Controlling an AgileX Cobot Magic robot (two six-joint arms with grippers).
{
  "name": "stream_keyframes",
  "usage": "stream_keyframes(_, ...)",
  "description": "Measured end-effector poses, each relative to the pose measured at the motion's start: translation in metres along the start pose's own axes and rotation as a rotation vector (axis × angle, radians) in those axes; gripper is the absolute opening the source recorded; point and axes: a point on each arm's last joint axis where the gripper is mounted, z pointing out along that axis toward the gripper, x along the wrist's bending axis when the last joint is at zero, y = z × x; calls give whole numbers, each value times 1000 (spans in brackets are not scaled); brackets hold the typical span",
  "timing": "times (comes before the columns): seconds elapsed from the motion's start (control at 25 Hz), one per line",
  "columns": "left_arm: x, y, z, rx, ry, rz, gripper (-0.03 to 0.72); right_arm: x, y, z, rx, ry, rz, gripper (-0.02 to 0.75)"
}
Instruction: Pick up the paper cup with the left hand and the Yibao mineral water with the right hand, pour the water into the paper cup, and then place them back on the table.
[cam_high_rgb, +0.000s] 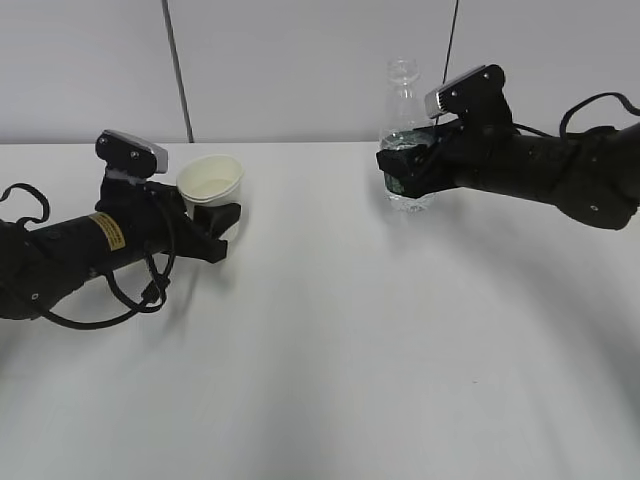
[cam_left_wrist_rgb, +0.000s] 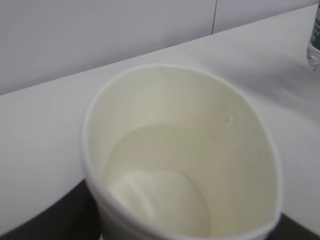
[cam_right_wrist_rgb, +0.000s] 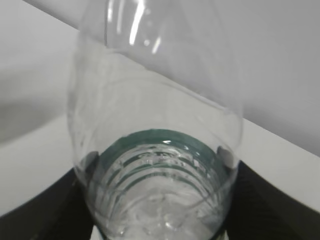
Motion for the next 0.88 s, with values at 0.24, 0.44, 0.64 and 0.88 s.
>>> stream_keyframes(0.24, 6, 0, -1, -9, 51, -15, 397, -1, -7, 5, -28, -20, 90, 501)
stream_keyframes(0.44, 10, 1, -1, -17, 95, -20, 397, 0, -21, 10, -11, -17, 123, 501)
stream_keyframes(0.64, 13, 1, -2, -22, 129, -34, 397, 0, -25, 13, -19, -20, 145, 501)
stream_keyframes(0.88, 18, 2, -2, -31, 174, -68, 397, 2, -38, 19, -56, -16, 203, 501)
